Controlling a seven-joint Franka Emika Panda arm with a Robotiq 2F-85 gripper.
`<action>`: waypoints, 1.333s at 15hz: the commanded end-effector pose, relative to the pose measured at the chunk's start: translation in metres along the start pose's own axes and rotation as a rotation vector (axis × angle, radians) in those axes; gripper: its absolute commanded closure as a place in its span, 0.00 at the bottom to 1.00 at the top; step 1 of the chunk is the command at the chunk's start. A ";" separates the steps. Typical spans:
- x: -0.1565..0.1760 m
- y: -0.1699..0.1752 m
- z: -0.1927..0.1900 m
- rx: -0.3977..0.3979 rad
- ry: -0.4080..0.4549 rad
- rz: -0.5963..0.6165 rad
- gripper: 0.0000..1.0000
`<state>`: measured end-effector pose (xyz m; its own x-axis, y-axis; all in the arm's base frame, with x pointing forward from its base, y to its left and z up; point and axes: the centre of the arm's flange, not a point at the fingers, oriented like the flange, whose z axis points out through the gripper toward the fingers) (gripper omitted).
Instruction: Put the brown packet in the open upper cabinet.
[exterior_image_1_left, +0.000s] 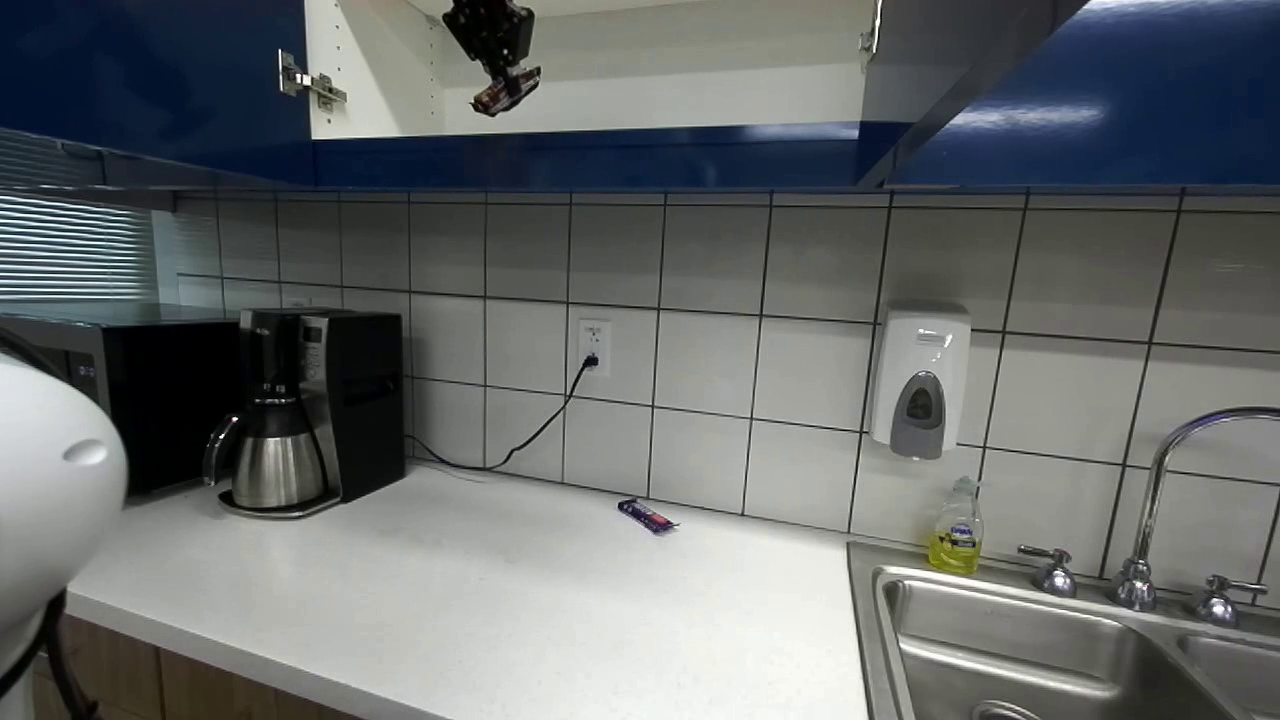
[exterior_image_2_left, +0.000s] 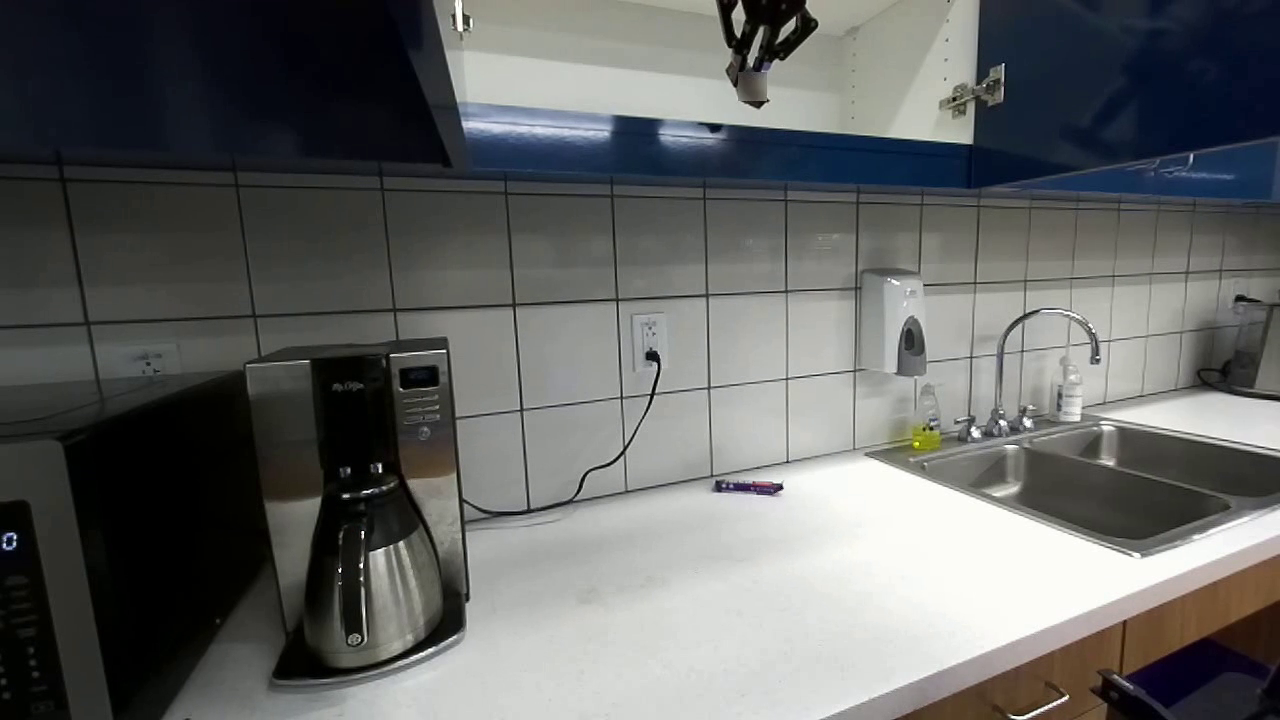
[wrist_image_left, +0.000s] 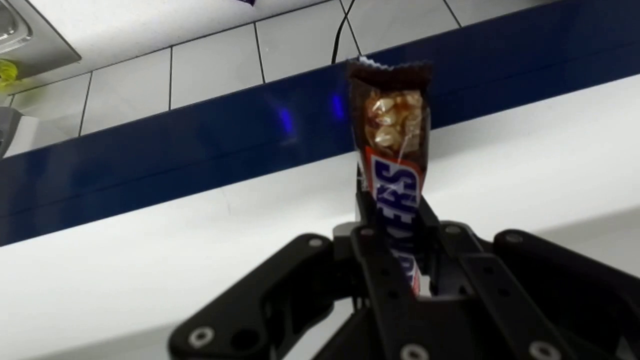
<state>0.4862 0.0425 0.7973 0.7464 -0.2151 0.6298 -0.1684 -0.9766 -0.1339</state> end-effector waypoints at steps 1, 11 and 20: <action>0.029 -0.010 0.006 -0.026 0.037 0.029 0.95; 0.073 -0.019 0.031 -0.018 0.038 0.068 0.95; 0.094 -0.026 0.079 -0.028 0.018 0.101 0.95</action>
<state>0.5940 0.0438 0.7870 0.7186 -0.2862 0.6338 -0.2272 -0.9580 -0.1750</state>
